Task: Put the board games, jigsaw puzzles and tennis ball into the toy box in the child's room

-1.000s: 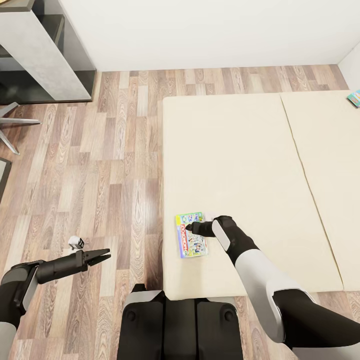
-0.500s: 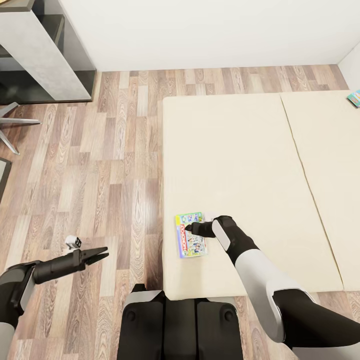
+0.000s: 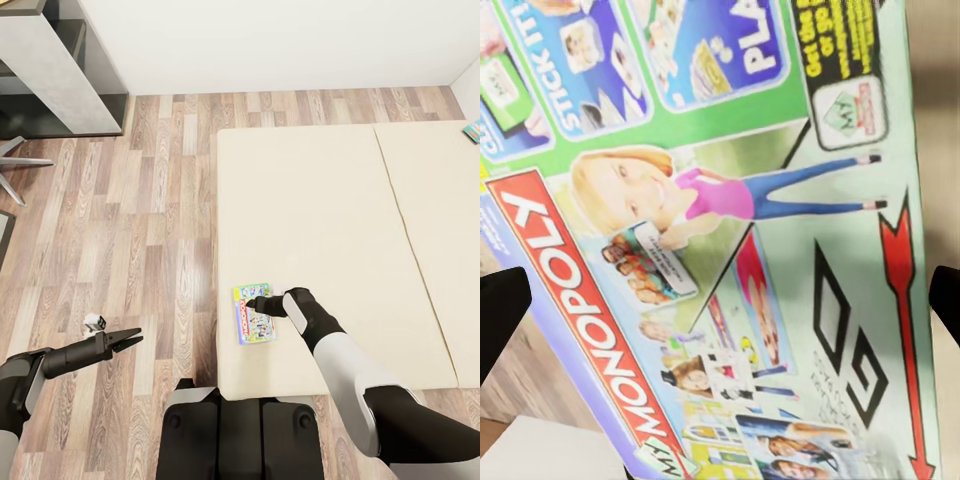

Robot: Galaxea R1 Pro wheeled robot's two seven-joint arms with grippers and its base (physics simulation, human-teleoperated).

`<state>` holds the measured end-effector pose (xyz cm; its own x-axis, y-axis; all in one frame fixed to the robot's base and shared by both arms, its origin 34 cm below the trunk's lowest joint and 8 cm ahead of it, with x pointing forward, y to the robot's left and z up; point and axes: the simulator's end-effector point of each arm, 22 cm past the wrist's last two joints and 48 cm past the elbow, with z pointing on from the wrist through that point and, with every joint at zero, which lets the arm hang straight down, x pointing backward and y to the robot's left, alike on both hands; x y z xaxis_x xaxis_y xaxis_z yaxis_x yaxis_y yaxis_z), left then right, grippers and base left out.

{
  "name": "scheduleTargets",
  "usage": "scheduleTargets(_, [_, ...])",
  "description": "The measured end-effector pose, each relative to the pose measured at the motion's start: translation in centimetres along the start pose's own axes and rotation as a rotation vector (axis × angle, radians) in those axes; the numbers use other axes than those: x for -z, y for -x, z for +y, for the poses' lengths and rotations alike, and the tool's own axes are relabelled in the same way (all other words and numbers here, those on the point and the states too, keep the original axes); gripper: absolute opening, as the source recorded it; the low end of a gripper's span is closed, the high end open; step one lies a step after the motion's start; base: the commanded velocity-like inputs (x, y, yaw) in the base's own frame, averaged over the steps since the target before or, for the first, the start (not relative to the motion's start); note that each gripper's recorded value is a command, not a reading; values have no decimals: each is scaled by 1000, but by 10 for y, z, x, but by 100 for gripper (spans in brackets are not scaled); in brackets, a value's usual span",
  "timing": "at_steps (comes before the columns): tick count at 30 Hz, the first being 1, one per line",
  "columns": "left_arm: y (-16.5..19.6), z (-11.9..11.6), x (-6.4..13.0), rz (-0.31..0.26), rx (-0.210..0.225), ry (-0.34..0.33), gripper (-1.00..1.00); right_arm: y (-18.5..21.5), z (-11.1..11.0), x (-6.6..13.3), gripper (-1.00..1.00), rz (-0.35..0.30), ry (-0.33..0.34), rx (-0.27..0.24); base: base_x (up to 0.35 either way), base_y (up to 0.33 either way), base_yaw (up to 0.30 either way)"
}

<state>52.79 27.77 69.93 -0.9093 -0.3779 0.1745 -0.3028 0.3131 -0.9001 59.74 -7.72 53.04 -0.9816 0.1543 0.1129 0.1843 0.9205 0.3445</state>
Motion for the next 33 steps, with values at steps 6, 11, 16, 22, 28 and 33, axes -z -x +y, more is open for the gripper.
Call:
scheduleTargets(6, [0,0,0,0,0,0,100,0,0,0,100,-2,0,0,0,0,0])
scheduleTargets(11, [0,0,0,0,0,0,100,0,1,0,100,-2,4,0,0,0,0])
scheduleTargets(16, [0,0,0,0,0,0,100,1,3,0,100,-7,14,2,0,0,0])
scheduleTargets(22, [0,0,0,0,0,0,100,2,4,0,100,-11,16,4,0,0,0])
scheduleTargets(28, [0,0,0,0,0,0,100,2,4,0,100,-11,16,4,0,0,0])
scheduleTargets(33, [0,0,0,0,0,0,100,3,4,0,100,-12,16,3,0,0,0])
